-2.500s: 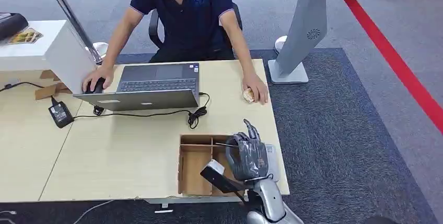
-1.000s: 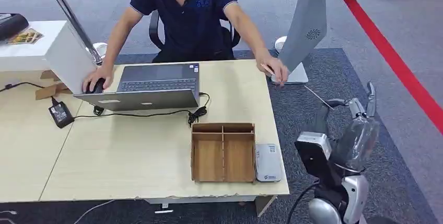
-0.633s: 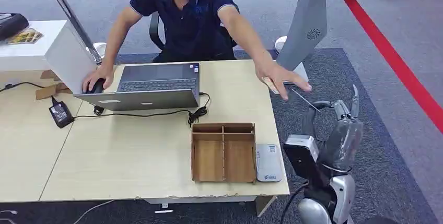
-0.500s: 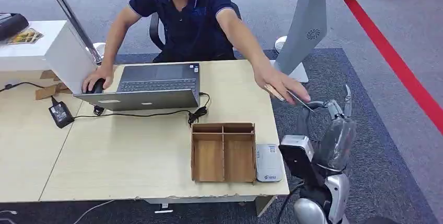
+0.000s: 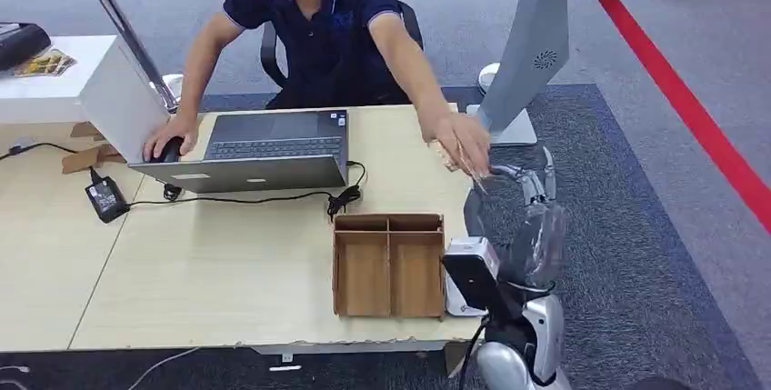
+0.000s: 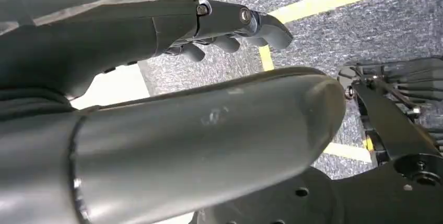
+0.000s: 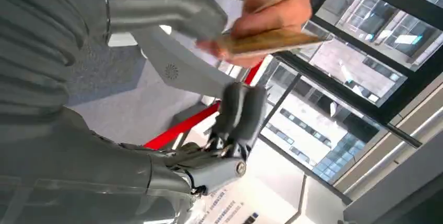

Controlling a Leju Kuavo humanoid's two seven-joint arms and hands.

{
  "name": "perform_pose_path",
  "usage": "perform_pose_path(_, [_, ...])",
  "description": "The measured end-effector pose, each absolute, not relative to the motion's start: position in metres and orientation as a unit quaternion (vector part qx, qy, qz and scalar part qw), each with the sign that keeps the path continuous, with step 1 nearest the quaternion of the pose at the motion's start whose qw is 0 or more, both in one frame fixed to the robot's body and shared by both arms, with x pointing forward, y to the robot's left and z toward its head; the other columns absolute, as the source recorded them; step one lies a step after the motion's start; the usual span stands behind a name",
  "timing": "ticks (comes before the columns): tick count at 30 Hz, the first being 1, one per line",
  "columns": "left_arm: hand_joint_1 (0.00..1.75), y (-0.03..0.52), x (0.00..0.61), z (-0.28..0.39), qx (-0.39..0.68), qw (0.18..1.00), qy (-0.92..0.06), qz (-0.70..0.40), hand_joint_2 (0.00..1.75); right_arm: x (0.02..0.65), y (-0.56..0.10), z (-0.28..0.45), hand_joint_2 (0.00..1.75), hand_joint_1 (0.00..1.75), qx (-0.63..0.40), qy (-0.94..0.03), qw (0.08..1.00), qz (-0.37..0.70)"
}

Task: Pass the card to the sensor for recognition and then transmit it.

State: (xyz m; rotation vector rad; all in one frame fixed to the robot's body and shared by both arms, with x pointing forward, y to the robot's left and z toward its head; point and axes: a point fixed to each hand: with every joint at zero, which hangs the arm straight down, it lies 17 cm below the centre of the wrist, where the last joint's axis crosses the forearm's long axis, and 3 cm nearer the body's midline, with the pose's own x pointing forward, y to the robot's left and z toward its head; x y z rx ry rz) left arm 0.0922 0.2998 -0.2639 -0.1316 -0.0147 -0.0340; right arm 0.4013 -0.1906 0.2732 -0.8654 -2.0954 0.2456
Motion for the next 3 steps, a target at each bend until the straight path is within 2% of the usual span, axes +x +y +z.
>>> perform_pose_path(3, [0.0, 0.2993, 0.0921, -0.264, -0.066, 0.998, -0.007, -0.018, 0.0, 0.4019, -0.1848, 0.2699, 1.75, 0.0, -0.341, -0.836, 0.419, 0.101])
